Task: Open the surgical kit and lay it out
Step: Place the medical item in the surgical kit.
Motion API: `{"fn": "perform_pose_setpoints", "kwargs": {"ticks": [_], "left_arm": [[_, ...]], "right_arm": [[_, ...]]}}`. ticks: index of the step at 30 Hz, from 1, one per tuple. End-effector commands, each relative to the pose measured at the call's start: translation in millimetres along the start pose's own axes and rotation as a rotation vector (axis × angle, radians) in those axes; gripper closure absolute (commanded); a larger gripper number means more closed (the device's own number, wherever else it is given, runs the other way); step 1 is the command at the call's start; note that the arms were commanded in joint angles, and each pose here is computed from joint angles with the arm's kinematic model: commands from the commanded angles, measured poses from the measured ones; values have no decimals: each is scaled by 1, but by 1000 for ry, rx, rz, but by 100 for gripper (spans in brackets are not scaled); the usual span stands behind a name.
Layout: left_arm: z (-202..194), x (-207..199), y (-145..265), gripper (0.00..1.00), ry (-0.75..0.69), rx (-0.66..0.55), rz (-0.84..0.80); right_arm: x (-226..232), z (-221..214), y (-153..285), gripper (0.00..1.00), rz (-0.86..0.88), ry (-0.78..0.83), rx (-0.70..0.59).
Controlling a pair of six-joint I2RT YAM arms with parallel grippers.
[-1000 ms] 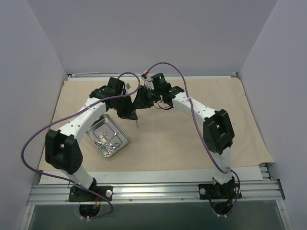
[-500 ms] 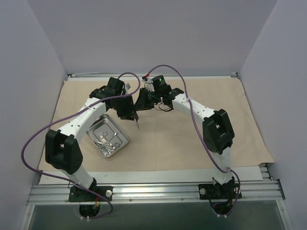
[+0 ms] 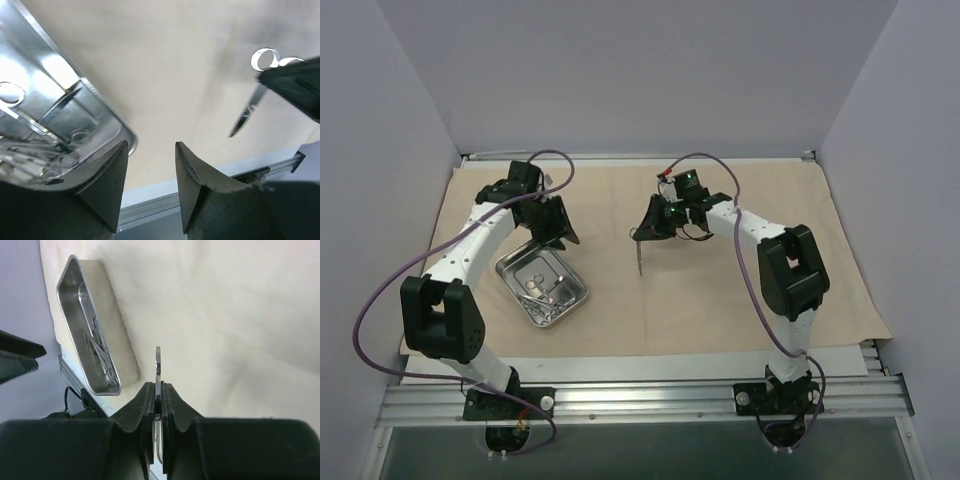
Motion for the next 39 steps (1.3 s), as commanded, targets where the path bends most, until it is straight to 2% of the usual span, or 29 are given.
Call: {"fn": "perform_pose_setpoints", "kwargs": {"ticks": [1, 4, 10, 13, 16, 17, 21, 27, 31, 34, 39], "left_arm": [[0, 44, 5, 49, 65, 22, 125], [3, 61, 2, 49, 101, 37, 161], [14, 68, 0, 49, 121, 36, 176], [19, 72, -1, 49, 126, 30, 174], [20, 77, -4, 49, 136, 36, 183], [19, 78, -5, 50, 135, 39, 187], [17, 82, -9, 50, 138, 48, 189], [11, 86, -10, 50, 140, 67, 177], [12, 92, -11, 50, 160, 72, 193], [12, 97, -13, 49, 187, 90, 223], [9, 104, -18, 48, 226, 120, 269]], "right_arm": [[2, 11, 30, 100, 47, -26, -75], [-16, 11, 24, 100, 44, -56, -79], [-51, 26, 25, 100, -3, -83, -110], [-81, 35, 25, 100, -51, -46, -102], [-108, 35, 20, 100, -118, 14, -8], [-115, 53, 25, 100, -140, 39, -39], [-144, 74, 15, 100, -135, 46, -77], [-156, 95, -12, 100, -81, 39, -85], [-161, 93, -19, 100, -62, 29, -71], [-169, 90, -23, 89, -74, 16, -55], [-179, 88, -29, 86, -96, -10, -43]]}}
Point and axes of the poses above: each gripper's point midway between its finger pads, its own y axis back along the fingers, its own x axis along the line the jaws close on, z = x × y, the point moved 2 cm from there along y, back along the fingers, and after that the axes turned 11 degrees about y, right-handed, at the moved point
